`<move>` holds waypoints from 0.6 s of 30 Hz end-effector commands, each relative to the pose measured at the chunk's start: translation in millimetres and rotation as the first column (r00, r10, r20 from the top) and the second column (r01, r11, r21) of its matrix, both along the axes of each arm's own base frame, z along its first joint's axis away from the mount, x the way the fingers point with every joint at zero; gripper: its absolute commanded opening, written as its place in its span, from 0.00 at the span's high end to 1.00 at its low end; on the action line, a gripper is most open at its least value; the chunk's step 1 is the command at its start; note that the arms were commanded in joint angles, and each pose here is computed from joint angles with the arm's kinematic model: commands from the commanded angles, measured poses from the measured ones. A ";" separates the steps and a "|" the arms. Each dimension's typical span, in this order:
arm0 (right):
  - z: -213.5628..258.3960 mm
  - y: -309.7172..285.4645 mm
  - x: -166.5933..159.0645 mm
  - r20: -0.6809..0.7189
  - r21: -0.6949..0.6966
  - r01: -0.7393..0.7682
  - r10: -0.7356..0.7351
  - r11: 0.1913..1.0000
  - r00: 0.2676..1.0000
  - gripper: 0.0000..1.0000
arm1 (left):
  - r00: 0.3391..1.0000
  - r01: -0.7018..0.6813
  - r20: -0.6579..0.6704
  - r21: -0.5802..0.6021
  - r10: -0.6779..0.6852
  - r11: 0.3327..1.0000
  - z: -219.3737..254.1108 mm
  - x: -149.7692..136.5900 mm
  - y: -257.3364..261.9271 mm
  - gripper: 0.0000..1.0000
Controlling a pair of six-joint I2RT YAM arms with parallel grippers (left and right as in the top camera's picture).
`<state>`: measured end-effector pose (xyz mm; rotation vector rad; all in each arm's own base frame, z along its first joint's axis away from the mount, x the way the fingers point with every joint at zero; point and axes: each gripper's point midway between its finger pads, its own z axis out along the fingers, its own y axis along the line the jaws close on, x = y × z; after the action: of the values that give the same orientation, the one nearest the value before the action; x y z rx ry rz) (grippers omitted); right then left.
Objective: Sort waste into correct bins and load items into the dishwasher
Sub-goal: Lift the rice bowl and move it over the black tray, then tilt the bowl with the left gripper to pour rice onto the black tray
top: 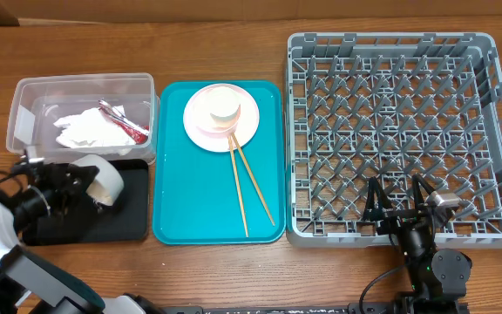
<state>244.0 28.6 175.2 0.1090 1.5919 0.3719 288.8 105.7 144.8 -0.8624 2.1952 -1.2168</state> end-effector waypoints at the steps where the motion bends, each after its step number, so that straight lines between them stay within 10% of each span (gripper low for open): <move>1: -2.0 -2.3 0.4 0.004 -0.005 0.011 -0.011 1.000 1.000 0.00 | 0.979 -0.031 0.201 -0.062 0.043 0.998 17.7 -0.1 7.3 0.96; 18: -2.0 -2.3 0.4 0.004 -0.005 0.011 -0.011 1.000 1.000 0.00 | 0.872 0.003 0.480 -0.192 0.091 0.981 49.0 -0.8 6.9 0.96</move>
<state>244.0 28.4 175.1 0.1097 1.5922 0.3714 290.8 114.8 177.8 -0.6208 1.7442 -1.4004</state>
